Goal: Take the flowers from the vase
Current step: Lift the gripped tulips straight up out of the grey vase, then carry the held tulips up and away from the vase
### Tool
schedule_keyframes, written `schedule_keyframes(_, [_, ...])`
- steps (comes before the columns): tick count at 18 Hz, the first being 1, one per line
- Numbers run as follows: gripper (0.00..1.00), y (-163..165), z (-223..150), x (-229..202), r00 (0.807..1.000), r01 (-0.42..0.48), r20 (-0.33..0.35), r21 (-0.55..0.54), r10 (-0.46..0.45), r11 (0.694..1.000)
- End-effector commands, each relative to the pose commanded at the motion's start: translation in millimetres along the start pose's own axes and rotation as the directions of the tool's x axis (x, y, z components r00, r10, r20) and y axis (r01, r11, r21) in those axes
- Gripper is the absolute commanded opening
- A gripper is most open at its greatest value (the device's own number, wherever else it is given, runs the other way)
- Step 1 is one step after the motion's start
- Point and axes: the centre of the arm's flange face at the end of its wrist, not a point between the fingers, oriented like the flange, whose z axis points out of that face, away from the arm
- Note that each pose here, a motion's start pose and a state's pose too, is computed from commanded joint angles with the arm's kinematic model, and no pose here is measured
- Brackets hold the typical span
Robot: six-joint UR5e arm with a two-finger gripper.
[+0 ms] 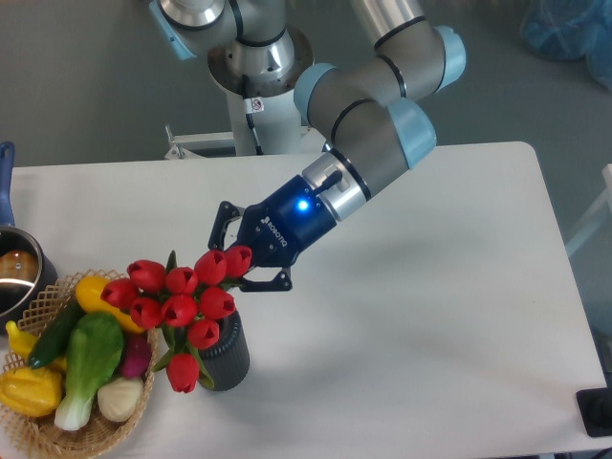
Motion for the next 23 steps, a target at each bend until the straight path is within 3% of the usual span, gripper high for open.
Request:
schedule_keyframes(8, [0.0, -26, -19, -4, 0.999, -0.039, 0.008, 0.05, 0.038, 0.998])
schedule_keyframes(15, [0.0, -57, -56, -5, 1.0, 0.003, 0.011, 0.138, -0.004, 0.99])
schedule_keyframes(23, [0.0, -62, -76, -11, 1.0, 0.005, 0.029, 0.16, -0.009, 0.987])
